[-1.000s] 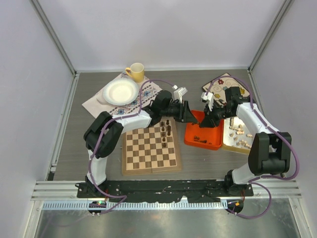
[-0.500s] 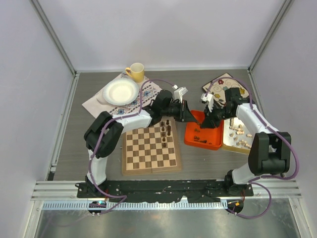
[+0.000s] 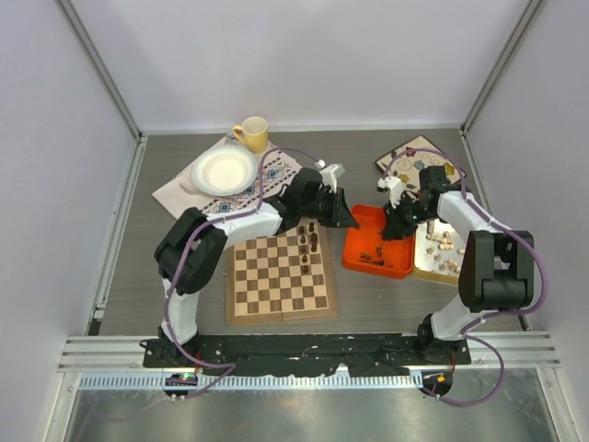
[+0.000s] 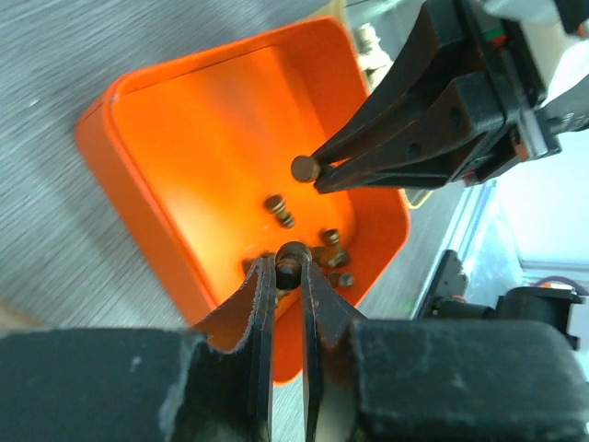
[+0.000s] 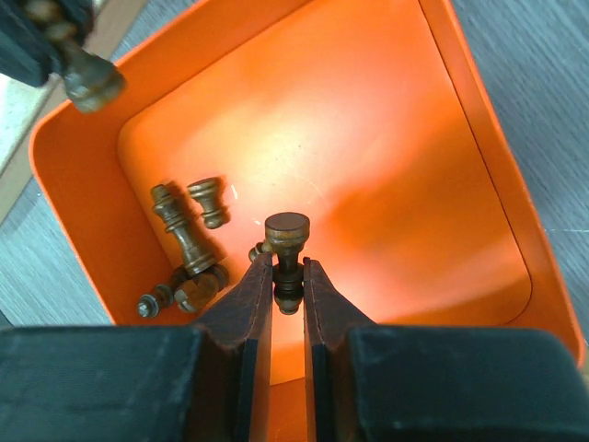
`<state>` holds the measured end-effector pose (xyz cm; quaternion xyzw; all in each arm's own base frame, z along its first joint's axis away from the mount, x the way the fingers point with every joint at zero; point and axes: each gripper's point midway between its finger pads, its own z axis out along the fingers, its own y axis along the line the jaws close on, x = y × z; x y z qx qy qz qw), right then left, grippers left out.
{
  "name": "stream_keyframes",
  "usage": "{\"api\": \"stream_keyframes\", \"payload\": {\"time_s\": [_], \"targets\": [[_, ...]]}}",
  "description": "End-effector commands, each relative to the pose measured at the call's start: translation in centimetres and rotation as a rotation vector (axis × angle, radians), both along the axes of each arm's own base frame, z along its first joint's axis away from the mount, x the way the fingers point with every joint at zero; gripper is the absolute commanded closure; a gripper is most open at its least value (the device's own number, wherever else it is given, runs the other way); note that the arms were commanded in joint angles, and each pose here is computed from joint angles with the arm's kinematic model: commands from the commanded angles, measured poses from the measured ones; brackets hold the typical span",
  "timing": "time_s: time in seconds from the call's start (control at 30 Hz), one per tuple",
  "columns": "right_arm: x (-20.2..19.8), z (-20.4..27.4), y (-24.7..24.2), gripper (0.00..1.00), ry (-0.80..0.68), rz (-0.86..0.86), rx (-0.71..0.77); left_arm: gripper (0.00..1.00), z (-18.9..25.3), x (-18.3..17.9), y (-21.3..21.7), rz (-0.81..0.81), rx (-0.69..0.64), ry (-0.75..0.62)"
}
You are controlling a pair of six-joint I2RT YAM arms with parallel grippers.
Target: Set up the chess pieces on the board
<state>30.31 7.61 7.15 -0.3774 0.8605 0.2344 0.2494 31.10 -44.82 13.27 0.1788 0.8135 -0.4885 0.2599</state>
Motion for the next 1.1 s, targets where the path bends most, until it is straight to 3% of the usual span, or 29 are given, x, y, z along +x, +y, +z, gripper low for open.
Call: {"api": "stream_keyframes", "payload": {"time_s": [0.0,0.2,0.4,0.9,1.07], "targets": [[1.0,-0.6,-0.9,0.99,-0.003,-0.063,-0.043,0.95,3.7,-0.8,2.3,0.052,0.103,-0.142],[1.5,-1.1,-1.3,0.99,-0.016,-0.095,-0.086,0.95,2.4,-4.8,7.8,0.146,0.326,-0.217],[2.0,-2.0,-0.7,0.98,-0.026,-0.092,-0.167,0.95,0.8,-8.7,13.3,0.309,0.493,-0.173],[2.4,-2.1,-0.5,0.97,-0.038,-0.102,-0.190,0.93,-3.4,-10.1,14.0,0.492,0.718,-0.157],[2.3,-2.2,-0.5,0.97,-0.036,-0.099,-0.191,0.92,-4.7,-10.7,13.7,0.487,0.710,-0.127]]}}
